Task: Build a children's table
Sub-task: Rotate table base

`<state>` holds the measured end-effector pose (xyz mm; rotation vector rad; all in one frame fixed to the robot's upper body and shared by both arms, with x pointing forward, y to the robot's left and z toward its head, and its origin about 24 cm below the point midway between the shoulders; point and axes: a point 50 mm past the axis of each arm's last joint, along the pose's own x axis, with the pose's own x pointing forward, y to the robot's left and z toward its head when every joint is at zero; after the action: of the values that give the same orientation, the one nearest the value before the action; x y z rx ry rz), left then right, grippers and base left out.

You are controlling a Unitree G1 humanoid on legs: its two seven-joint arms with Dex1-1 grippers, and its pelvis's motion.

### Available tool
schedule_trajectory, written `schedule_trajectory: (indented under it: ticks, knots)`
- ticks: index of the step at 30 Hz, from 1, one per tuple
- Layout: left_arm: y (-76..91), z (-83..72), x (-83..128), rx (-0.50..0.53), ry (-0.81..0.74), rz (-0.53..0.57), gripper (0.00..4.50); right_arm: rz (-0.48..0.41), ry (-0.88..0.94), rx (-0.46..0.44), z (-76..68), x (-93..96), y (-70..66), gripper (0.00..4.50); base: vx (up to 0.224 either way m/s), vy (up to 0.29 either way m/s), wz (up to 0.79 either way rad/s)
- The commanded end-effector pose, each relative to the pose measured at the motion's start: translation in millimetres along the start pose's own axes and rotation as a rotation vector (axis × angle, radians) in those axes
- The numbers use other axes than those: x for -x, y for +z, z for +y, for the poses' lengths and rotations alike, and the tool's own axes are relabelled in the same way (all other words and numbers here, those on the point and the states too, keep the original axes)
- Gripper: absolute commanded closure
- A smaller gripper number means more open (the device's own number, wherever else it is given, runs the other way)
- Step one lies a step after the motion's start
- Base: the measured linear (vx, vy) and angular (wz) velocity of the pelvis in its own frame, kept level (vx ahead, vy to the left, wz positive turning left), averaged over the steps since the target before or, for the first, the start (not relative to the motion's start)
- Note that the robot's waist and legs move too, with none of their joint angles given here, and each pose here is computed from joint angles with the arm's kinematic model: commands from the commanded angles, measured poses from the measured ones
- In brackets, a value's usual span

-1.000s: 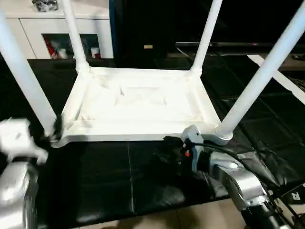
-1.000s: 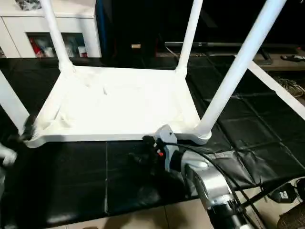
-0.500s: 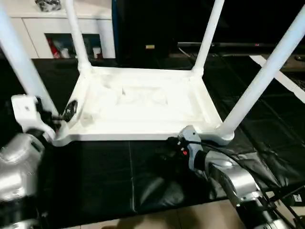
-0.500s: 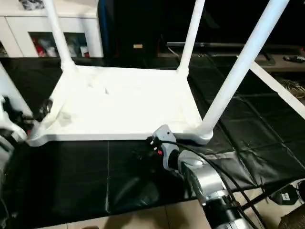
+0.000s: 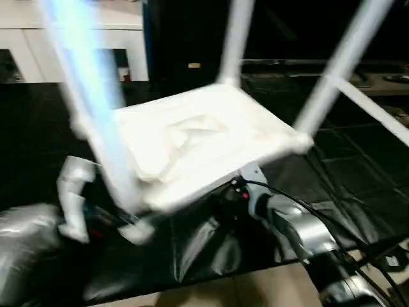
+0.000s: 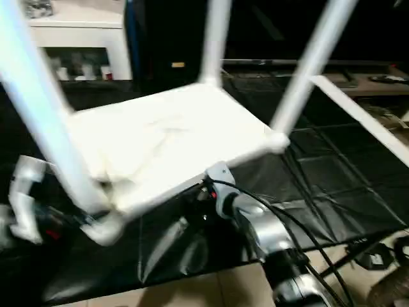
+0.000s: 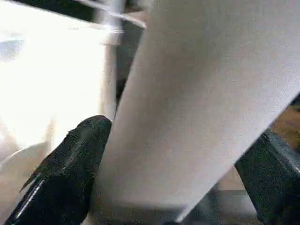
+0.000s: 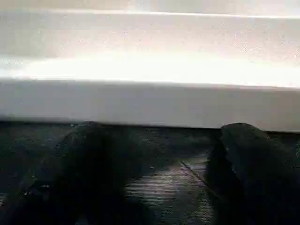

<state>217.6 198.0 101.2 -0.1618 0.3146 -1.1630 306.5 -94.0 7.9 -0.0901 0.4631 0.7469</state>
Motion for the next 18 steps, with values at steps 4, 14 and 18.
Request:
schedule_trajectory:
  ticks: [4, 14, 18]
  knots:
    - [8.8, -21.5, -35, 0.013, -0.145, -0.062, 0.03, -0.029, 0.056, 0.057, 12.2, -14.8, 15.1, 0.00, 0.000, 0.000, 0.00]
    - [25.3, -49.8, -95, 0.098, -0.317, -0.221, 0.03, -0.038, 0.139, 0.095, 33.6, -36.3, 20.8, 0.00, 0.000, 0.000, 0.00]
    - [28.7, -54.6, -117, 0.092, -0.332, -0.242, 0.03, -0.041, 0.164, 0.098, 39.7, -40.3, 20.2, 0.00, 0.000, 0.000, 0.00]
